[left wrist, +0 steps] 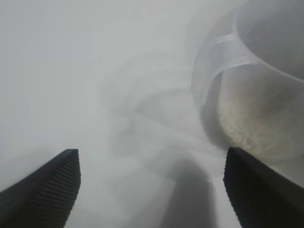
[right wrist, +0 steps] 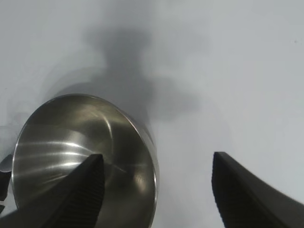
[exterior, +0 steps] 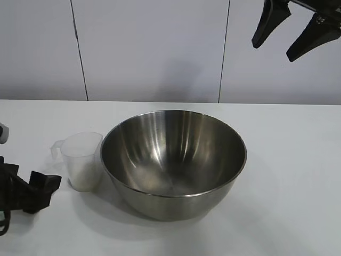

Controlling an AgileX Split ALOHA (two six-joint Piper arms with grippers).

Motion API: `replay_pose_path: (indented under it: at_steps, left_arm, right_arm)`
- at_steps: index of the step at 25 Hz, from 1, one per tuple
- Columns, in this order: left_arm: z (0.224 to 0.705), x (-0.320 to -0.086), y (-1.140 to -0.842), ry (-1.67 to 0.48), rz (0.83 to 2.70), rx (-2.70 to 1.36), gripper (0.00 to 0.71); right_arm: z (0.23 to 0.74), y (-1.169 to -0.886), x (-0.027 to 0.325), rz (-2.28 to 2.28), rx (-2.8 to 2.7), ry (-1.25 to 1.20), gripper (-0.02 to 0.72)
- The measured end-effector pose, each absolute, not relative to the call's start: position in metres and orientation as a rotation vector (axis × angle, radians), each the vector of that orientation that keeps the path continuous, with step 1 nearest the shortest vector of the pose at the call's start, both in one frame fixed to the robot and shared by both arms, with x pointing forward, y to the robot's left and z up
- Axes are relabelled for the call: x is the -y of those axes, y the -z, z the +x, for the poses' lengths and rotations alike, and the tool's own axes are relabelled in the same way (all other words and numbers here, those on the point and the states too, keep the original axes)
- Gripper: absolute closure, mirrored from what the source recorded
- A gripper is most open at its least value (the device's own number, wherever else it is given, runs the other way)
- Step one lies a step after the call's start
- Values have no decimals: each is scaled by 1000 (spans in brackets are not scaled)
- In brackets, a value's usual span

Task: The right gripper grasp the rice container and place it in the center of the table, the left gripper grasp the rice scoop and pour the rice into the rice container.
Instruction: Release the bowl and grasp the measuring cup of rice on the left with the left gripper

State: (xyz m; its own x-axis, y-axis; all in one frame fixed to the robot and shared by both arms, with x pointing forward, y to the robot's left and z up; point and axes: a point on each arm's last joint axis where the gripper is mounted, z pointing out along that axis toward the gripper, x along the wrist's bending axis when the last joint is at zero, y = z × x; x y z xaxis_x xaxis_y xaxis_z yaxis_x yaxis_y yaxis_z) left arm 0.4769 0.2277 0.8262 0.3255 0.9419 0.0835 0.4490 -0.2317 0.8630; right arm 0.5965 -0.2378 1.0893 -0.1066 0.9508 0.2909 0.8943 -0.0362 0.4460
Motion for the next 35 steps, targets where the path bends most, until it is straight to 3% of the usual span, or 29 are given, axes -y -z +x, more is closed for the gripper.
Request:
replay_pose_path:
  at_steps: [23,35]
  left_arm:
    - [505,-222,-831,-883,1740,-1219,118]
    - [510,-221,-842,-905,1701,-1198,169]
  right_arm:
    - [597,-1089,238,2025,-2103,-831,252]
    - [597,-1090,238,2024,-2100,-833,252]
